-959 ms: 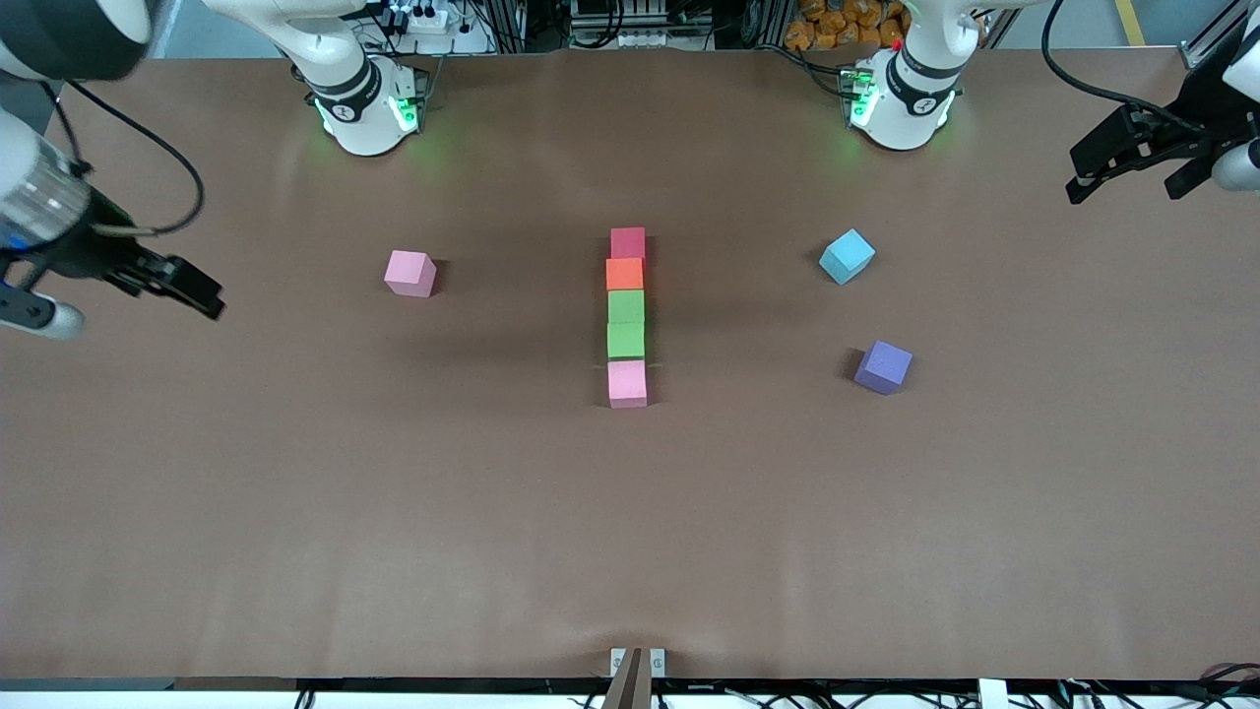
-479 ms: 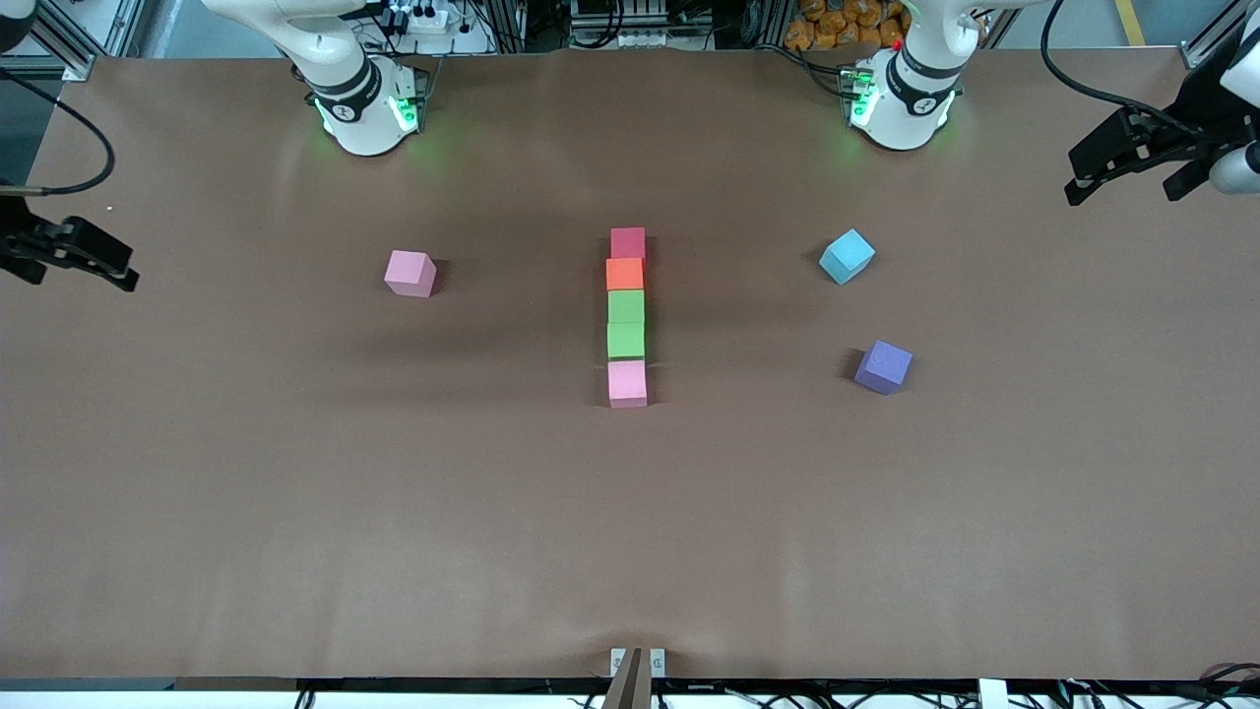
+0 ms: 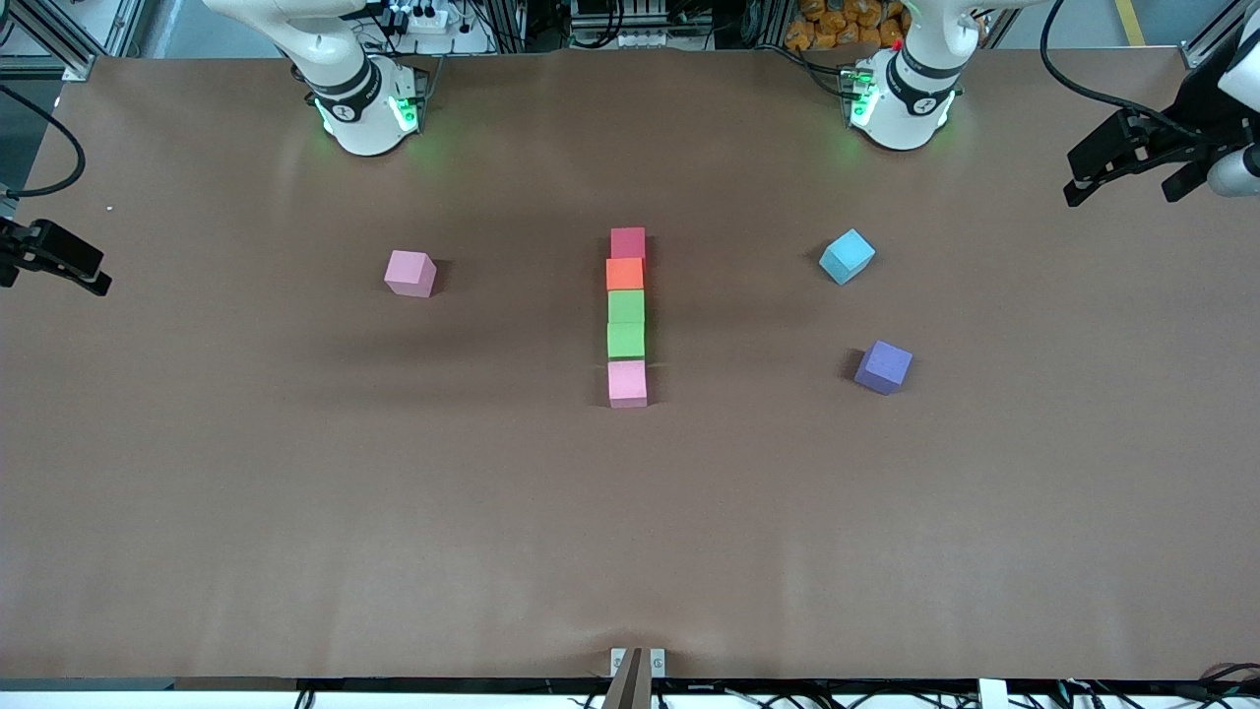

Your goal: Arrange blocks into number 1

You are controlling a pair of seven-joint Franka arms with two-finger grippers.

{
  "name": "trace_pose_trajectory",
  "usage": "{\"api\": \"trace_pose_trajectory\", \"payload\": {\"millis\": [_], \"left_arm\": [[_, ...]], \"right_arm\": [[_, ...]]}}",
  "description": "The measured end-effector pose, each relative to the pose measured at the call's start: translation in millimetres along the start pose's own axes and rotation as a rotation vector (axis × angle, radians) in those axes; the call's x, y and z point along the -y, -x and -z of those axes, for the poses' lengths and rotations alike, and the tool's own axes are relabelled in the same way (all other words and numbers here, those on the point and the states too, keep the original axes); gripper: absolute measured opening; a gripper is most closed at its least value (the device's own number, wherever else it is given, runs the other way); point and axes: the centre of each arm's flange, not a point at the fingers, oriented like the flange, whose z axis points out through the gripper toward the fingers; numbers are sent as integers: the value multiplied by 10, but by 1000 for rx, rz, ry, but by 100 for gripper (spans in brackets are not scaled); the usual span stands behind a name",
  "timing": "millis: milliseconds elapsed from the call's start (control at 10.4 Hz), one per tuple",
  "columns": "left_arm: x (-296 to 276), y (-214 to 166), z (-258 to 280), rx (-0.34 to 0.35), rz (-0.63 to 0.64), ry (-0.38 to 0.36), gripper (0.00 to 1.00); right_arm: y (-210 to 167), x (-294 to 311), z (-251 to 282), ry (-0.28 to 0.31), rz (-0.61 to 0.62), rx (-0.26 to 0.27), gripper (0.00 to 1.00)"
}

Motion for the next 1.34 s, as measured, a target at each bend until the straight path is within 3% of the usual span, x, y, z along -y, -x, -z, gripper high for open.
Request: {"api": "trace_pose_trajectory", "payload": {"millis": [192,1342], "left_arm": [[0,-1,-3,1,0,0,100],[-55,7,-10,3,-10,0,100]], "right_arm": [[-46,36,-11,-9,4,-22,100],[-155,125,-239,-16,14,6,100]]}}
